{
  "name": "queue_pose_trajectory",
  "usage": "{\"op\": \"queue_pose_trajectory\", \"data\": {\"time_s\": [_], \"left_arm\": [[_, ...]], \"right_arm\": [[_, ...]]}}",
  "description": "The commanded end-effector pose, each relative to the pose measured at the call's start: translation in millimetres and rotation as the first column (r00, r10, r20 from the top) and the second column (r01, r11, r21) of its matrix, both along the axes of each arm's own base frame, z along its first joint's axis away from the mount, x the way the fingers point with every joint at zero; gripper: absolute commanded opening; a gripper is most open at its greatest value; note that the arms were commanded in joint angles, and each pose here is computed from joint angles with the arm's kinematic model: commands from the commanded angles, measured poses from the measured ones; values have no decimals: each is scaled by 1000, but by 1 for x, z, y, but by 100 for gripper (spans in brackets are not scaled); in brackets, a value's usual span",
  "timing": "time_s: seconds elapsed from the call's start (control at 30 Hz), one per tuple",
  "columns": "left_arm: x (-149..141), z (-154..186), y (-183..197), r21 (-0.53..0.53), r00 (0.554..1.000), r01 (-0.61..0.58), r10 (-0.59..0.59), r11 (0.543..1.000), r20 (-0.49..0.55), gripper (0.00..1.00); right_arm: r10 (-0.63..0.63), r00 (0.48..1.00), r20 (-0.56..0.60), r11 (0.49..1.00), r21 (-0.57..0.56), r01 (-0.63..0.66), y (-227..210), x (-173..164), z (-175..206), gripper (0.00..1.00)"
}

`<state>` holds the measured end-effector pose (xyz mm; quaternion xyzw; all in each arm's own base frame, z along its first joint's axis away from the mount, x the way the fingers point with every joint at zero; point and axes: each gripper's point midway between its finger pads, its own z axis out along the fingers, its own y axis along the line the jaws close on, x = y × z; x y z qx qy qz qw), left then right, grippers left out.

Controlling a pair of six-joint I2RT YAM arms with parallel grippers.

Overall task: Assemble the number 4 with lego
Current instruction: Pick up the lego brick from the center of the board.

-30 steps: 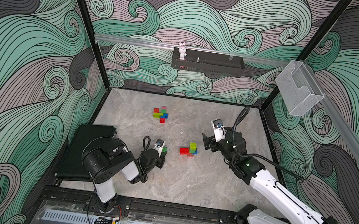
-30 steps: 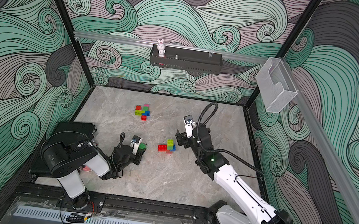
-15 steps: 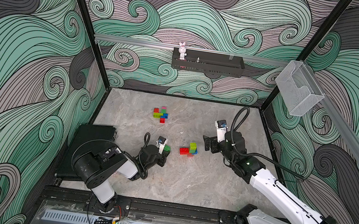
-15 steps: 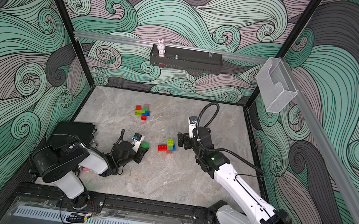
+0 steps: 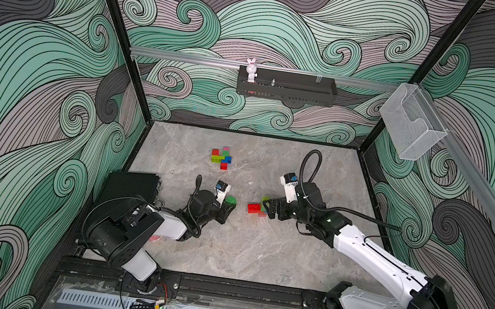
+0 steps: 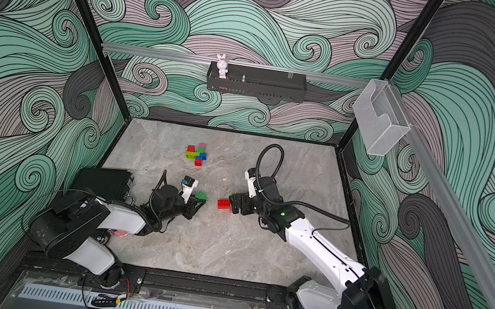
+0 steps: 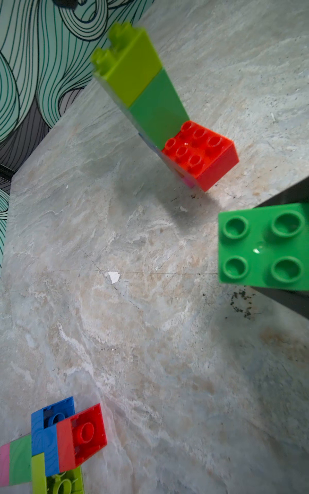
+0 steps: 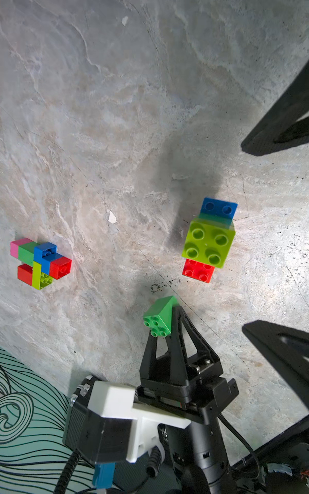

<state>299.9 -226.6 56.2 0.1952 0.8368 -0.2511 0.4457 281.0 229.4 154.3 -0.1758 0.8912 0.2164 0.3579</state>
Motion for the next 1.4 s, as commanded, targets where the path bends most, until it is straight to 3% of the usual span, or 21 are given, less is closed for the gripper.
{"op": "queue_pose_trajectory", "data": {"time_s": [0.0, 0.07, 0.17, 0.3, 0.4, 0.57, 0.87, 1.37], "left_arm": [[-10, -17, -3, 64, 996, 88, -89, 994, 6, 0], [-17, -26, -3, 125, 989, 140, -145, 982, 30, 0], [-17, -36, 1, 189, 992, 115, -122, 975, 25, 0], [-17, -44, 0, 210, 992, 120, -124, 970, 3, 16], [-17, -45, -3, 199, 991, 134, -136, 971, -4, 36], [-19, -34, -9, 165, 987, 152, -157, 975, 18, 47], [-15, -21, -14, 118, 982, 157, -168, 980, 87, 47], [-18, -28, -17, 109, 981, 175, -182, 979, 64, 37]], "right_arm": [[-10, 1000, -17, 1000, 12, 11, 2, -1, -2, 98], [-13, 1000, -6, 1000, 2, 13, 0, 0, -2, 98], [-15, 1000, 10, 1000, -13, 15, -3, 0, -1, 98], [-13, 999, 35, 1000, -25, 14, -5, 2, 4, 98], [-14, 999, 49, 999, -37, 16, -8, 2, 5, 98], [-5, 998, 70, 998, -56, 9, -10, 3, 8, 99], [3, 996, 90, 998, -63, 3, -9, 6, 12, 99], [8, 996, 93, 998, -69, -1, -8, 7, 13, 99]]}}
